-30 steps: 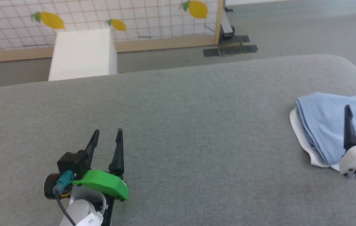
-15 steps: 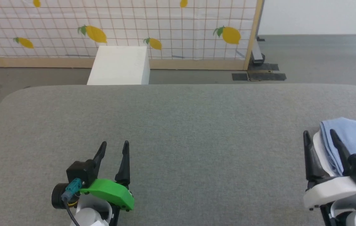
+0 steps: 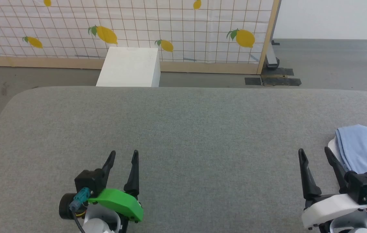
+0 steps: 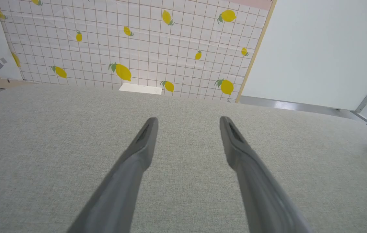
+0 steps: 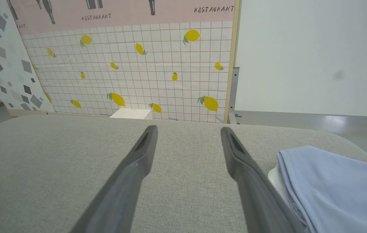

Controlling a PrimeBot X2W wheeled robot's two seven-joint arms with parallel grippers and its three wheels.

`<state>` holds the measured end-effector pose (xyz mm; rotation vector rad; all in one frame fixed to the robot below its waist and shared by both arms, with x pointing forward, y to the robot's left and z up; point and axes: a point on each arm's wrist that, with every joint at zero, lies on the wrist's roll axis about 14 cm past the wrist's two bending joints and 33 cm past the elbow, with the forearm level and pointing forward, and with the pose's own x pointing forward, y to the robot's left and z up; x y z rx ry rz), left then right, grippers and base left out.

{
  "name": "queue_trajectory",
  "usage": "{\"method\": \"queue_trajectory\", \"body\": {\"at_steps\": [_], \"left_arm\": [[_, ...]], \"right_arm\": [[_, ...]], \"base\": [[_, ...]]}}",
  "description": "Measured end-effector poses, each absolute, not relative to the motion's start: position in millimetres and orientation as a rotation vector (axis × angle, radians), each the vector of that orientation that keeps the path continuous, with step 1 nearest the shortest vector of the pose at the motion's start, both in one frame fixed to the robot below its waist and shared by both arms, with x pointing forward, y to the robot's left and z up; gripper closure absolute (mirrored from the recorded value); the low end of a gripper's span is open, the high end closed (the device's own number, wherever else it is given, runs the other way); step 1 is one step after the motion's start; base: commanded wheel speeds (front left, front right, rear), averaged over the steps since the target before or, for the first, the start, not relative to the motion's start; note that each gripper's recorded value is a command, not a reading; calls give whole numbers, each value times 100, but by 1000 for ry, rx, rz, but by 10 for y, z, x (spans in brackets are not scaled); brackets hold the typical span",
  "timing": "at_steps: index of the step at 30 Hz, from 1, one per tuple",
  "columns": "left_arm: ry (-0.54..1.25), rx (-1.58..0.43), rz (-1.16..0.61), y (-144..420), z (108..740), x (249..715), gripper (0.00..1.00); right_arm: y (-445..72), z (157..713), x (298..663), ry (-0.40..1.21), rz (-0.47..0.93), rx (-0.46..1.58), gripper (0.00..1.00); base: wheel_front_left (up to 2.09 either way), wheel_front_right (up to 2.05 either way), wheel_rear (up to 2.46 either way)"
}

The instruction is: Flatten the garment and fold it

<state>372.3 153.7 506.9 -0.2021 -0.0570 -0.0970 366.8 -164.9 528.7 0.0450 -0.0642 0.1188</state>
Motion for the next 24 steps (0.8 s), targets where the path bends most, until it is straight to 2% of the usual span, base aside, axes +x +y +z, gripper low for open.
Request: {"method": "queue_trajectory", "body": {"at_steps": [8, 9, 24], "left_arm": [[-50, -204, -92, 1536, 5047, 3727, 0], [-50, -204, -90, 1538, 5045, 3728, 100], [-46, -202, -97, 1518, 5045, 3735, 100]], "right_arm": [[-1644, 5268, 3669, -58, 120, 52, 0], [-1643, 5266, 3670, -58, 120, 52, 100], [-1651, 5262, 3668, -56, 118, 52, 100]], "base": [[0, 0, 0], [0, 0, 0], [0, 0, 0]]}}
